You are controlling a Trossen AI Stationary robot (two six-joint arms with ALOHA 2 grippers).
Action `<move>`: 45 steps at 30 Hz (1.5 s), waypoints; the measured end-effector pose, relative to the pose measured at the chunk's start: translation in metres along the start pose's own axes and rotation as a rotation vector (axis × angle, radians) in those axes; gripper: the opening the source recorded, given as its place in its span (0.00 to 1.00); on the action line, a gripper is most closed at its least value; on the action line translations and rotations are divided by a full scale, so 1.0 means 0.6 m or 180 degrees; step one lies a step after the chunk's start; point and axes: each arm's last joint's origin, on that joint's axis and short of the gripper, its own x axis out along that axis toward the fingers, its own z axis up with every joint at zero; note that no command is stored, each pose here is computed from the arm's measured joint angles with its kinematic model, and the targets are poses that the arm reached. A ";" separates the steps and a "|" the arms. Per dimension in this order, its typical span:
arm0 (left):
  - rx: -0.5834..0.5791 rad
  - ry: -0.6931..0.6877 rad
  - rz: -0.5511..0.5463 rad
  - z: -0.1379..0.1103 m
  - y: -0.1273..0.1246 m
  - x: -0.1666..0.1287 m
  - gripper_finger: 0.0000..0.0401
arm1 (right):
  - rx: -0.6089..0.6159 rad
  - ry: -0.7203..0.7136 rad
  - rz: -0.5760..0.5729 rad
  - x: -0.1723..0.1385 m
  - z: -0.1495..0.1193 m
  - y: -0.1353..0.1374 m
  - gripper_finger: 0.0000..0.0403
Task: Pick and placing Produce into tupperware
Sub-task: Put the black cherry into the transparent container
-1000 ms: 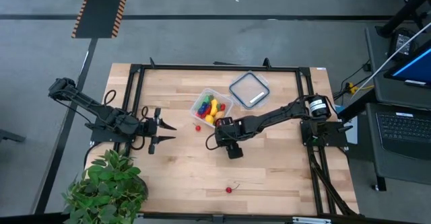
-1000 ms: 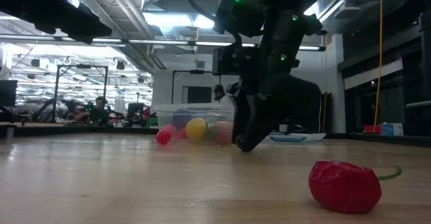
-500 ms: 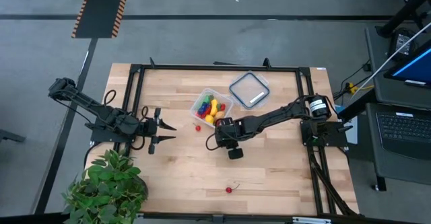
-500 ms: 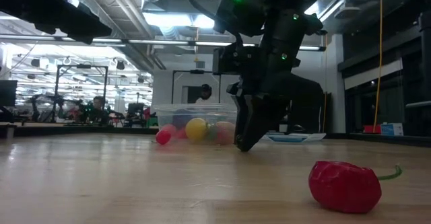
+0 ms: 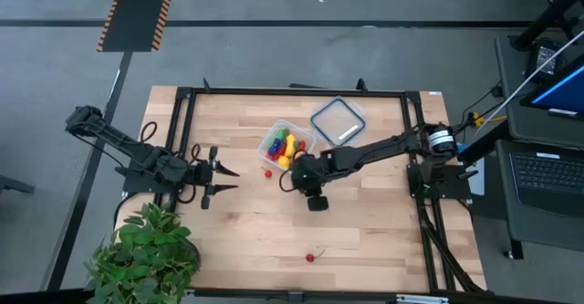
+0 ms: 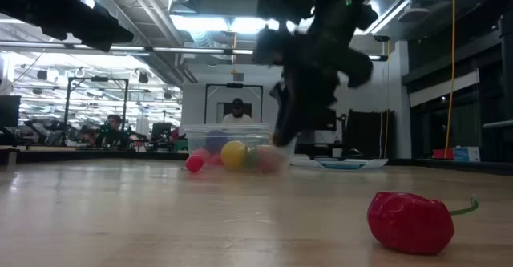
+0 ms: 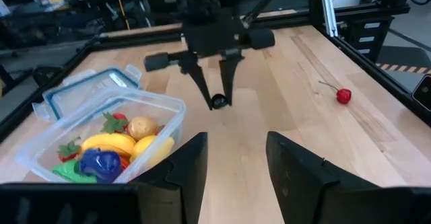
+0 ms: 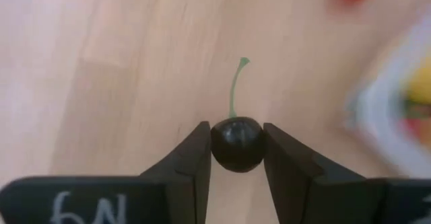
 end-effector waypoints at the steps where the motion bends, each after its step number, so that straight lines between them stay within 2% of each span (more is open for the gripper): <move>1: 0.0031 -0.0021 0.0000 0.001 0.000 0.000 0.36 | 0.0014 -0.0050 -0.0025 -0.009 0.003 -0.003 0.28; 10: 0.0004 0.0014 0.0156 0.000 0.010 0.008 0.31 | 0.0183 -0.0548 -0.0375 -0.104 0.010 -0.024 0.28; 16: -0.0002 0.0103 0.0042 -0.004 0.009 0.025 0.27 | 0.0265 -0.0983 -0.0468 -0.134 -0.022 -0.031 0.28; 22: -0.0022 0.0115 0.0051 -0.006 0.007 0.048 0.24 | 0.0350 -0.1745 -0.0533 -0.134 -0.070 -0.025 0.28; 35: -0.0061 0.0064 0.0146 -0.012 0.008 0.089 0.18 | 0.0303 -0.2981 -0.0547 -0.106 -0.188 0.000 0.28; 40: -0.0060 0.0120 0.0182 -0.016 0.011 0.096 0.16 | 0.0229 -0.3191 -0.0257 -0.102 -0.228 0.012 0.28; 43: -0.0075 0.0108 0.0212 -0.017 0.013 0.099 0.15 | 0.0243 -0.3256 -0.0287 -0.103 -0.237 0.013 0.28; 45: -0.0091 0.0061 0.0219 -0.015 0.013 0.100 0.14 | 0.0322 -0.3249 -0.0446 -0.103 -0.238 0.010 0.28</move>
